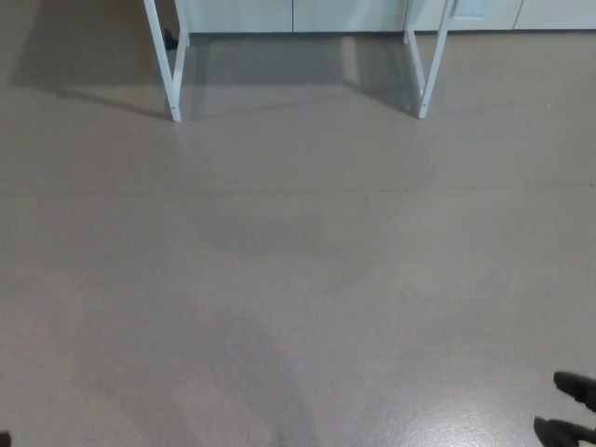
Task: The robot walk towards a table in front and pick up a black pencil case on the left hand side and put the pencil case into a small container on the right hand side
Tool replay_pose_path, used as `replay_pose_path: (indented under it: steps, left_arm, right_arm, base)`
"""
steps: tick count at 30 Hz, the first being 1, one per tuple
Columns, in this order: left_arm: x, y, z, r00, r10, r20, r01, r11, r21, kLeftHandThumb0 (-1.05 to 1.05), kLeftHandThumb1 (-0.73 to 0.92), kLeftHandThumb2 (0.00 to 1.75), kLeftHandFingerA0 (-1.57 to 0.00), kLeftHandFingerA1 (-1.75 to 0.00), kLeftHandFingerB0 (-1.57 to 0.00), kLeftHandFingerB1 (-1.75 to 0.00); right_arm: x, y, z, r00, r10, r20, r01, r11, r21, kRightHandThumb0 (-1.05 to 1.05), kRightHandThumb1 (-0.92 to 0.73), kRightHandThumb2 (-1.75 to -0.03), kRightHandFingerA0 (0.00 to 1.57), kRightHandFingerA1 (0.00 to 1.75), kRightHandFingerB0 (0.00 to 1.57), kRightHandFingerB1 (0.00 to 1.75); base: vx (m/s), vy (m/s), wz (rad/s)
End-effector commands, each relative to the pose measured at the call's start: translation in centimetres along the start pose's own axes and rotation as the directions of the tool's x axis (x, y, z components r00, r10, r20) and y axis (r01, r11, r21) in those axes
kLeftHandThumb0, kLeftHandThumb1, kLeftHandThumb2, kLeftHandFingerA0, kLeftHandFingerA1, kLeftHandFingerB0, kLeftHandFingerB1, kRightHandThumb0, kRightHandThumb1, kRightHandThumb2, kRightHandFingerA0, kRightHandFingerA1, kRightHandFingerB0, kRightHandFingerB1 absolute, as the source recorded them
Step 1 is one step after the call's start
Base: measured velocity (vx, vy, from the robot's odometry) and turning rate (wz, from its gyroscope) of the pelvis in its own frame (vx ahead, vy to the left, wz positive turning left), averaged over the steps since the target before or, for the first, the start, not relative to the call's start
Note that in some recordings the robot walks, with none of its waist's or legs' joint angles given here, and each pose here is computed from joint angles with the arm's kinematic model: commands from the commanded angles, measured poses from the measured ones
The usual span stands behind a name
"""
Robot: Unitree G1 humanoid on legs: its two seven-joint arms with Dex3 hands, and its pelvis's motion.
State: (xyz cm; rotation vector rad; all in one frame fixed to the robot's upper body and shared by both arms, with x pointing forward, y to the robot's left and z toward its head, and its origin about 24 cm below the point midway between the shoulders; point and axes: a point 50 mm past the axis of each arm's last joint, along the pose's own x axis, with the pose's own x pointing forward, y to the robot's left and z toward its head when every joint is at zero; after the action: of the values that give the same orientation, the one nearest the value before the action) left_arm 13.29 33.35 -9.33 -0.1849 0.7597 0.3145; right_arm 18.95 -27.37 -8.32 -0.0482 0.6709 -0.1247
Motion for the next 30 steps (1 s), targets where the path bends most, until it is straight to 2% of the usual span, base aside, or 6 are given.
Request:
replay_pose_path:
  steps: [1,5,6,10,11,30]
  left_arm:
    - [-0.3,0.5,1.0,0.994,-0.079,0.080,0.085,0.994,-0.071,-0.15,0.56,0.57,-0.31,-0.43,-0.21,-0.29]
    - [-0.2,0.5,1.1,0.992,-0.099,0.073,0.105,0.991,-0.083,-0.14,0.55,0.57,-0.32,-0.43,-0.20,-0.29]
    - [-0.2,0.6,1.1,0.993,-0.092,0.071,0.098,0.992,-0.081,-0.13,0.39,0.86,-0.26,-0.58,-0.08,-0.47]
    - [-0.2,0.6,1.1,0.993,-0.094,0.074,0.099,0.993,-0.069,-0.17,0.54,0.56,-0.33,-0.44,-0.23,-0.30]
    - [-0.2,0.6,1.1,0.993,-0.094,0.073,0.098,0.993,-0.068,-0.14,0.39,0.86,-0.26,-0.58,-0.10,-0.48]
    - [-0.4,1.1,1.0,0.995,-0.093,0.045,0.094,0.995,-0.018,-0.15,0.40,0.87,-0.29,-0.59,-0.10,-0.48]
  right_arm:
    - [-0.3,-0.2,0.1,0.999,0.035,0.033,-0.038,0.994,0.098,-0.20,-0.35,-0.82,0.28,0.59,0.22,0.53]
    - [-0.4,-0.3,-0.3,0.999,0.032,0.030,-0.035,0.994,0.106,-0.20,-0.34,-0.81,0.28,0.58,0.22,0.53]
    - [-0.4,-0.3,-0.3,0.999,0.034,0.029,-0.036,0.994,0.103,-0.20,-0.35,-0.82,0.26,0.58,0.22,0.53]
    - [-0.5,-0.2,-0.3,0.999,0.040,0.036,-0.044,0.994,0.099,-0.21,-0.35,-0.82,0.27,0.58,0.22,0.53]
    - [-0.5,-0.2,-0.3,0.999,0.041,0.033,-0.044,0.994,0.098,-0.21,-0.35,-0.82,0.26,0.58,0.22,0.53]
    - [-1.1,-0.2,-2.1,1.000,0.023,0.002,-0.023,0.992,0.122,-0.18,-0.36,-0.82,0.31,0.60,0.23,0.53]
  base:
    - [0.00,0.000,0.00]
    - [0.00,0.000,0.00]
    - [0.00,0.000,0.00]
    - [0.00,0.000,0.00]
    - [0.00,0.000,0.00]
    - [0.15,0.093,-0.12]
